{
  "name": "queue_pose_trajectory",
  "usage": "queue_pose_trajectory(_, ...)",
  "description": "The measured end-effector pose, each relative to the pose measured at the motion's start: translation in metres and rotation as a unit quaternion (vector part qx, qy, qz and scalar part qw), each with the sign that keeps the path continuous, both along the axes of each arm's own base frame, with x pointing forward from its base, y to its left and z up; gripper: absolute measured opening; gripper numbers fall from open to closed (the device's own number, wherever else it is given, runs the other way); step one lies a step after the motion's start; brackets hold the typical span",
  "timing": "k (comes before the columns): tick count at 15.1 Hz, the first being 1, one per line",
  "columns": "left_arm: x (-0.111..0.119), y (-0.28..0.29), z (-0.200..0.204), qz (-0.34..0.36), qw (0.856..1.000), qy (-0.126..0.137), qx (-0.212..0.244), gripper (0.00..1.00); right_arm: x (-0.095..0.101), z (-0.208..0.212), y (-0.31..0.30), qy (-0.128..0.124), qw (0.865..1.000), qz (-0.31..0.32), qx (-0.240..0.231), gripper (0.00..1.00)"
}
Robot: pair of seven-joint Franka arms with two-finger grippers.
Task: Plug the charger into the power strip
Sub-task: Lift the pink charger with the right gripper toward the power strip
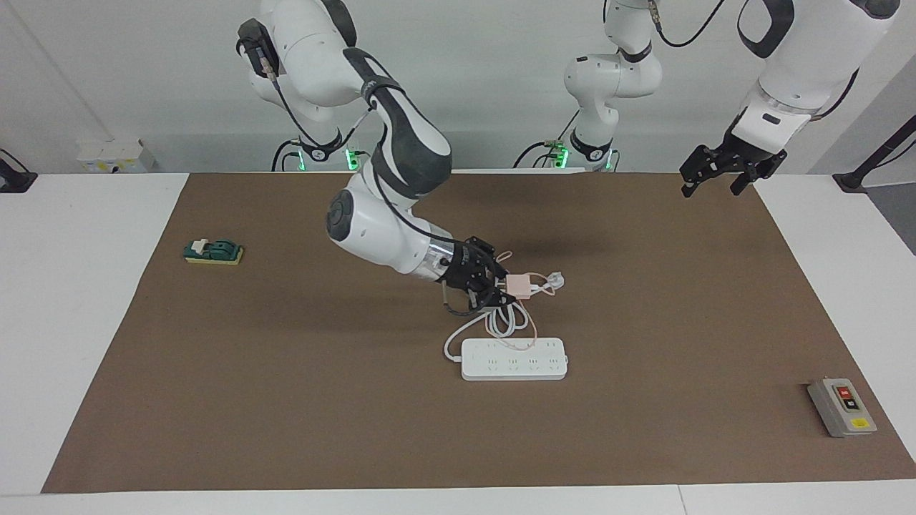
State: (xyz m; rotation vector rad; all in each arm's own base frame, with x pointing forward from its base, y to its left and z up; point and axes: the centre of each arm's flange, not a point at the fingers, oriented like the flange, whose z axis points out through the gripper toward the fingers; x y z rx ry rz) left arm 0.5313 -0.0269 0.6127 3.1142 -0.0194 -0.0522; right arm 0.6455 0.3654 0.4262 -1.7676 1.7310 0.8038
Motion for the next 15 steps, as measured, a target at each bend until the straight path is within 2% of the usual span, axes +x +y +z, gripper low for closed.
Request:
queue_pose_trajectory(3,-0.001,0.0,0.003,0.0,1.0,-0.003,0.0,1.0,-0.01,0.001,0.019,-0.004,1.0,0.008,0.0,0.51)
queue_pose_trajectory(6,-0.003,0.001,0.001,0.012,1.0,-0.002,0.0,1.0,-0.012,0.004,0.024,-0.007,1.0,0.011,0.002,0.51)
queue_pose_trajectory(8,0.002,0.01,-0.001,0.037,0.999,-0.022,-0.006,1.0,-0.011,0.006,0.024,-0.008,1.0,0.011,0.003,0.51)
queue_pose_trajectory(9,0.006,0.015,-0.004,0.05,0.998,-0.032,-0.024,1.0,-0.011,0.006,0.023,-0.008,1.0,0.011,0.002,0.51)
queue_pose_trajectory(12,0.03,0.031,-0.032,0.092,0.991,-0.046,-0.087,1.0,-0.01,0.006,0.022,-0.011,1.0,0.012,-0.002,0.51)
queue_pose_trajectory(15,0.061,0.026,-0.078,0.103,0.988,-0.042,-0.103,1.0,-0.01,0.006,0.022,-0.014,1.0,0.013,-0.006,0.51)
